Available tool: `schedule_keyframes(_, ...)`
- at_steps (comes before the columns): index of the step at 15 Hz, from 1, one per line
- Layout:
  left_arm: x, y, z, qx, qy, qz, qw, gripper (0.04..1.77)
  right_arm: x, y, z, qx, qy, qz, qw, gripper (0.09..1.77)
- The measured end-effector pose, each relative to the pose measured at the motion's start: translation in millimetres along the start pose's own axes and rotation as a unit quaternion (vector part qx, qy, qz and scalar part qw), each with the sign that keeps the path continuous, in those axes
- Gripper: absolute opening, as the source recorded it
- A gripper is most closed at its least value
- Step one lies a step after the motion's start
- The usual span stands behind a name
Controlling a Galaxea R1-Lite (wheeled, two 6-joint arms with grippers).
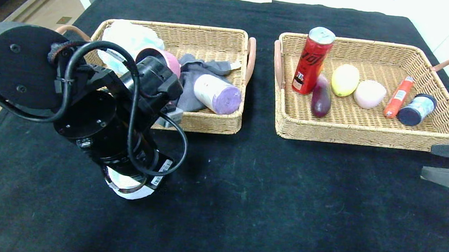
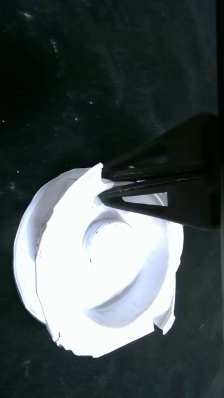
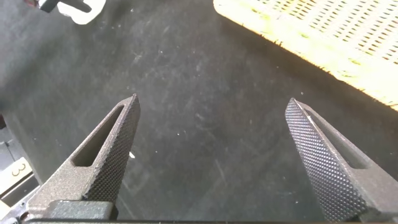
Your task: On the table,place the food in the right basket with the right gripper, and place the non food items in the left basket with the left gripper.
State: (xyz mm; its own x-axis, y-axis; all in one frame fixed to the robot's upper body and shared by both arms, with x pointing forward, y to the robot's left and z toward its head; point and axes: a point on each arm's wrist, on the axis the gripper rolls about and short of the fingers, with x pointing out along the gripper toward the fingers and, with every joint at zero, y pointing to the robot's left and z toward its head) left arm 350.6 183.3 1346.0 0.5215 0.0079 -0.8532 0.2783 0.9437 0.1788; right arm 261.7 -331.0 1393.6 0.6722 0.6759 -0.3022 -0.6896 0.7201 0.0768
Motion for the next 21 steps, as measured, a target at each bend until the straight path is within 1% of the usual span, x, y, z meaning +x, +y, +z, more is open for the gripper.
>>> schedule_keyframes(4, -1, 0.7, 1, -0.001, -0.003, 0.007, 1.0, 0.11, 0, 0, 0, 0.0, 0.0, 0.0, 1.0, 1.71)
schedule_keyframes(15, -3, 1.4, 1, -0.002, -0.008, 0.007, 0.9999, 0.11, 0, 0, 0, 0.001, 0.001, 0.0, 1.0, 1.71)
schedule_keyframes(21, -17, 1.3, 0, 0.001, -0.028, 0.011, 0.9995, 0.11, 0, 0, 0, 0.001, 0.0, 0.0, 1.0, 1.71)
